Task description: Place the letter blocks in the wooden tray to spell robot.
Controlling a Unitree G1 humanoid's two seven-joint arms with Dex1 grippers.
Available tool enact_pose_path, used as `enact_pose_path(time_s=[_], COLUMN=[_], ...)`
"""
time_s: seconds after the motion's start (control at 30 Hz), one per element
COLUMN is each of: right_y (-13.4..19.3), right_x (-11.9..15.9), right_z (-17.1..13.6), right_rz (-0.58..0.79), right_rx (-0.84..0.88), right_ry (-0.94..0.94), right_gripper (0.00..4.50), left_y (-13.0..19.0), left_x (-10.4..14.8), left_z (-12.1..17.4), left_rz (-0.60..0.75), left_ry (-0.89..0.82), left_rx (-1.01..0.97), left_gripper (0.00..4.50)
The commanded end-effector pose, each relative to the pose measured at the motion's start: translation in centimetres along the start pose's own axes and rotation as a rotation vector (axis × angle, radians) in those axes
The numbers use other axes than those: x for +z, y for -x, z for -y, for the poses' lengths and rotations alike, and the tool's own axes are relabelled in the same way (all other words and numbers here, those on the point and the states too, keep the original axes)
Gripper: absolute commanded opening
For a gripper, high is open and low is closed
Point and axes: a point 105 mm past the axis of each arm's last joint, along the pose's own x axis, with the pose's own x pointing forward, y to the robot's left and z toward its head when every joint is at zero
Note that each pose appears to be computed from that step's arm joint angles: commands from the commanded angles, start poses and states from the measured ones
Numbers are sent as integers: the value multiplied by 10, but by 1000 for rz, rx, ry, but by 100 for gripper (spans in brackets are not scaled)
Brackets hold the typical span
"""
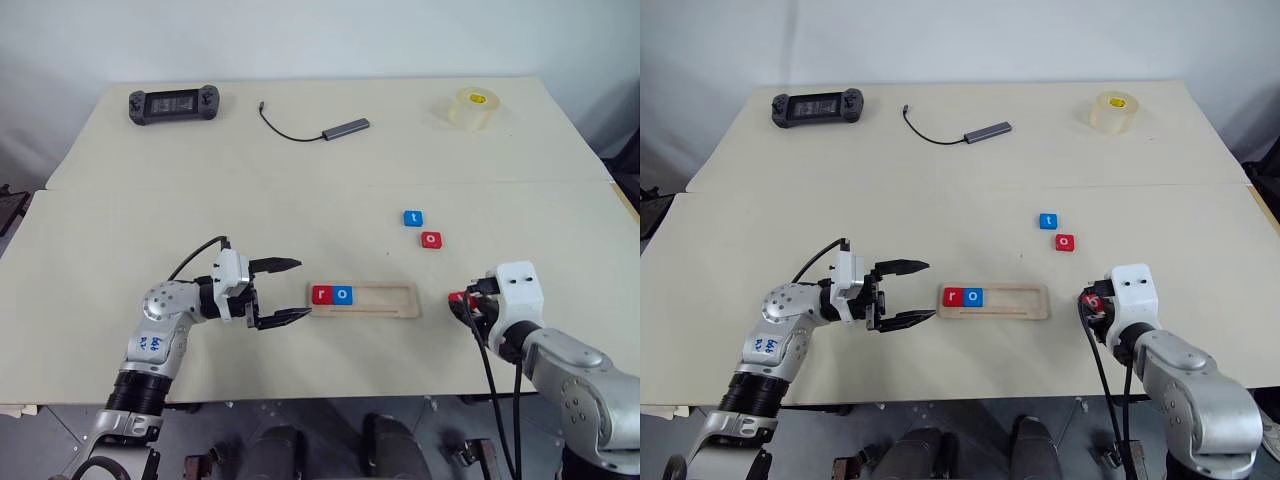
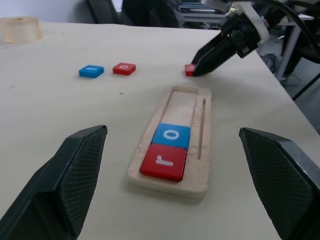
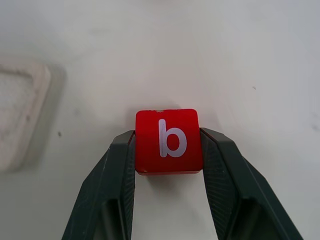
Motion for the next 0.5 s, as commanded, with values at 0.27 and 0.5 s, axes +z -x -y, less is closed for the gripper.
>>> enact_pose_path(time_s=[0.27, 0.5], right_y=[11, 28], right_x=[26, 25], right_z=[9, 26], right_rz=[109, 93], right_rx=[218, 693], right_ry=[188, 704], right_gripper=[409, 409], left_y=[3, 4], left_x=[10, 15], left_z=[2, 11], left_rz=[19, 21], left_ry=[-43, -57], left_rx=[-12, -46], left_gripper=[450, 450])
